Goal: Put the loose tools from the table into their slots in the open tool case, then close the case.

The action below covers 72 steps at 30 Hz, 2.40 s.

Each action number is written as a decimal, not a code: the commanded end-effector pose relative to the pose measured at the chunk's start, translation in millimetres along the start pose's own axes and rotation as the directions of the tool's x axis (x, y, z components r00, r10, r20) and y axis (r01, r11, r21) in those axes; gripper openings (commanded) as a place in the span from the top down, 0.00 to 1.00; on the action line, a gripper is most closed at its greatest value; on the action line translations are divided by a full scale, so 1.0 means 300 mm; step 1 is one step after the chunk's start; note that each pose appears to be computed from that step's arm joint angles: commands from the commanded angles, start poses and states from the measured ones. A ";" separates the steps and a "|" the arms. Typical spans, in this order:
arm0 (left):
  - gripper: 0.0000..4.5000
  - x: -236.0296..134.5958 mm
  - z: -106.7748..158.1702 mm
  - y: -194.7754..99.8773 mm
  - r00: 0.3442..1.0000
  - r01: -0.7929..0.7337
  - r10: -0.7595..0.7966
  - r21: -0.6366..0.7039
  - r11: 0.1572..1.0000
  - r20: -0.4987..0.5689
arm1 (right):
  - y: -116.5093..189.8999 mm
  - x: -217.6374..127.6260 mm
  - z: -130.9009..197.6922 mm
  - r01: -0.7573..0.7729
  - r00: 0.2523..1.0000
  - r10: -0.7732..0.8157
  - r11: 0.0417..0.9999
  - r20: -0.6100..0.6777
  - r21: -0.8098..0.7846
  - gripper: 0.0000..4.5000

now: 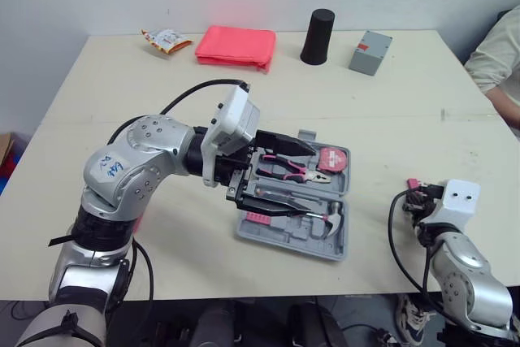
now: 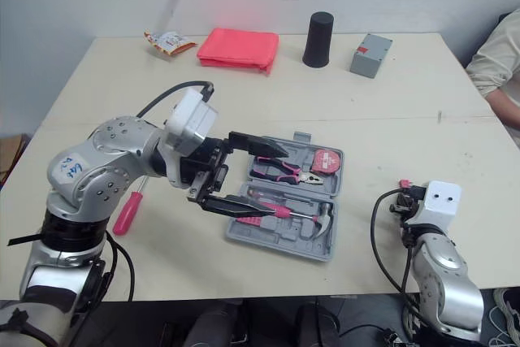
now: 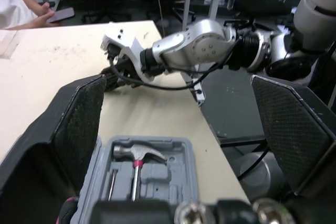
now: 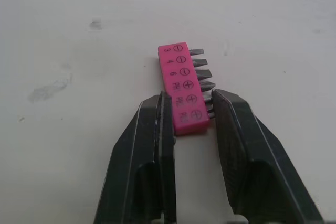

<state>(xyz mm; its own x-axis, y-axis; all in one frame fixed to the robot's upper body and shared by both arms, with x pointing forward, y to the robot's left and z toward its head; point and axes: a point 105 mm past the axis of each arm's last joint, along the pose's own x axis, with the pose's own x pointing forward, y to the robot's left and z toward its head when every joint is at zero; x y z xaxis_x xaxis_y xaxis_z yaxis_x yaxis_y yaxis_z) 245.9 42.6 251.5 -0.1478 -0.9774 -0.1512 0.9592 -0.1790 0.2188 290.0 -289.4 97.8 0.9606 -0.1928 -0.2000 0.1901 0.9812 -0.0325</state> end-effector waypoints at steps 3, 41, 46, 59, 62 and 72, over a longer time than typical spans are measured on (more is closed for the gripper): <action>0.00 -0.033 -0.055 -0.032 0.997 -0.003 0.003 0.000 1.000 -0.083 | 0.155 -0.065 0.232 -0.494 0.847 0.527 0.830 0.071 -0.259 0.84; 0.00 -0.116 -0.271 -0.085 0.935 -0.081 0.088 0.035 0.996 -0.343 | 0.543 -0.256 0.047 -0.934 0.297 0.817 0.140 -0.494 -0.330 0.84; 0.00 -0.107 -0.268 -0.078 0.935 -0.079 0.092 0.050 0.996 -0.342 | 0.563 -0.253 0.028 -0.936 0.297 0.819 0.146 -0.491 -0.321 0.84; 0.00 -0.096 -0.269 -0.082 0.936 -0.078 0.092 0.053 0.996 -0.340 | 0.583 -0.298 0.128 -0.965 0.212 0.899 0.131 -0.382 -0.227 0.21; 0.00 -0.093 -0.269 -0.080 0.937 -0.073 0.087 0.055 0.996 -0.339 | 0.550 -0.287 0.147 -0.960 0.193 0.914 0.100 -0.357 -0.263 0.11; 0.00 -0.079 -0.261 -0.072 0.942 -0.070 0.083 0.052 0.996 -0.325 | 0.558 -0.272 0.080 -0.959 0.066 0.968 -0.006 -0.243 -0.283 0.73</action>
<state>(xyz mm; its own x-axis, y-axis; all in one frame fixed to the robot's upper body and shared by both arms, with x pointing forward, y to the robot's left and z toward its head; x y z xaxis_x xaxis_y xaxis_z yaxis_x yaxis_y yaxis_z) 248.6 80.9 170.6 0.0218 -0.8964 -0.4427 0.9599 -0.1050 0.2600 250.2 -112.0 128.8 0.2146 0.9277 -0.3054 -0.9767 0.2067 -0.0586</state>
